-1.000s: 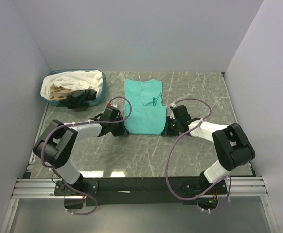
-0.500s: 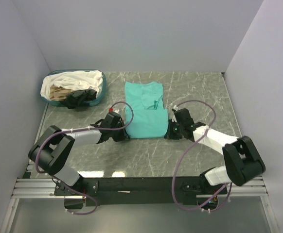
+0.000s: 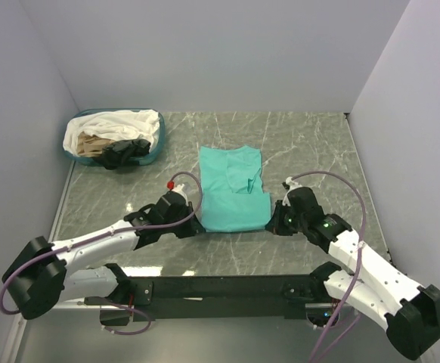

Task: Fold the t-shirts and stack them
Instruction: Fold the tshirt

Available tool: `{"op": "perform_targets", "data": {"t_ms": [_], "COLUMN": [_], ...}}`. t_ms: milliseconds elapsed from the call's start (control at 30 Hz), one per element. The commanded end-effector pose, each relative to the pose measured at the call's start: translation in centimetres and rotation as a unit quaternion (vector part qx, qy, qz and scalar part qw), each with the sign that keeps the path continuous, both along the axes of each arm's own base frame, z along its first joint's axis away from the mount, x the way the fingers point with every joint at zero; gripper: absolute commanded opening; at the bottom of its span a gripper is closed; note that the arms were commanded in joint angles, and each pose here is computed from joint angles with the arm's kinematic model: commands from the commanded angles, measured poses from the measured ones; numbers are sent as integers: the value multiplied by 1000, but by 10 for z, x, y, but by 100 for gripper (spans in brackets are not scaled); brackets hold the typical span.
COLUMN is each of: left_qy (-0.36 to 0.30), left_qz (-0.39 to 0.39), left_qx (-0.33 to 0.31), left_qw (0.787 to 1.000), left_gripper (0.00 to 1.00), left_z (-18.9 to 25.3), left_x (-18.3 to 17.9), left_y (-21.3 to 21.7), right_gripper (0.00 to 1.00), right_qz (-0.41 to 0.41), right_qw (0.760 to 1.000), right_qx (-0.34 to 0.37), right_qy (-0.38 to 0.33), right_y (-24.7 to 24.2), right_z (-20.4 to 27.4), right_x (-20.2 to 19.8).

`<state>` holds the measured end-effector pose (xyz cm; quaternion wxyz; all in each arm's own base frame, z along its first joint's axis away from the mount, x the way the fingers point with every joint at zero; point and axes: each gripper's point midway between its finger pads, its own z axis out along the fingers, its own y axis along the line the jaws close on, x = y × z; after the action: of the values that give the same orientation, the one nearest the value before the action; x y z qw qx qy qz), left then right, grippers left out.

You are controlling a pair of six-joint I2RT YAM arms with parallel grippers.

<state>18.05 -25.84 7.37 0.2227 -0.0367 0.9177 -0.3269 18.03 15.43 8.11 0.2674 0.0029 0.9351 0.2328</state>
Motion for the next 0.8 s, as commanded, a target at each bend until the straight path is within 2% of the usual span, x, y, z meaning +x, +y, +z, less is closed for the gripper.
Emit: {"op": "perform_targets", "data": {"t_ms": [0,167,300,567,767], "left_qy": [-17,-53,-82,-128,-160], "left_qz": [29,54,89,119,140], "left_qx": [-13,-18,-12,-50,-54], "left_qw": [999,997,993,983,976], "left_gripper": [1,1,1,1,1], "left_z": [19,47,75,118,142], "left_x": [8,26,55,100,131], "left_y": [2,0,6,14,26], "right_gripper": [0,0,0,0,0], "right_qz": [-7,9,27,95,113], "right_qw": [1000,997,989,970,962], "right_qx": [5,25,81,190,216], "right_qy": [-27,-79,-118,-118,-122], "right_y": [0,13,28,52,57], "right_z": [30,71,108,148,163], "right_x": [8,37,62,83,100]}}
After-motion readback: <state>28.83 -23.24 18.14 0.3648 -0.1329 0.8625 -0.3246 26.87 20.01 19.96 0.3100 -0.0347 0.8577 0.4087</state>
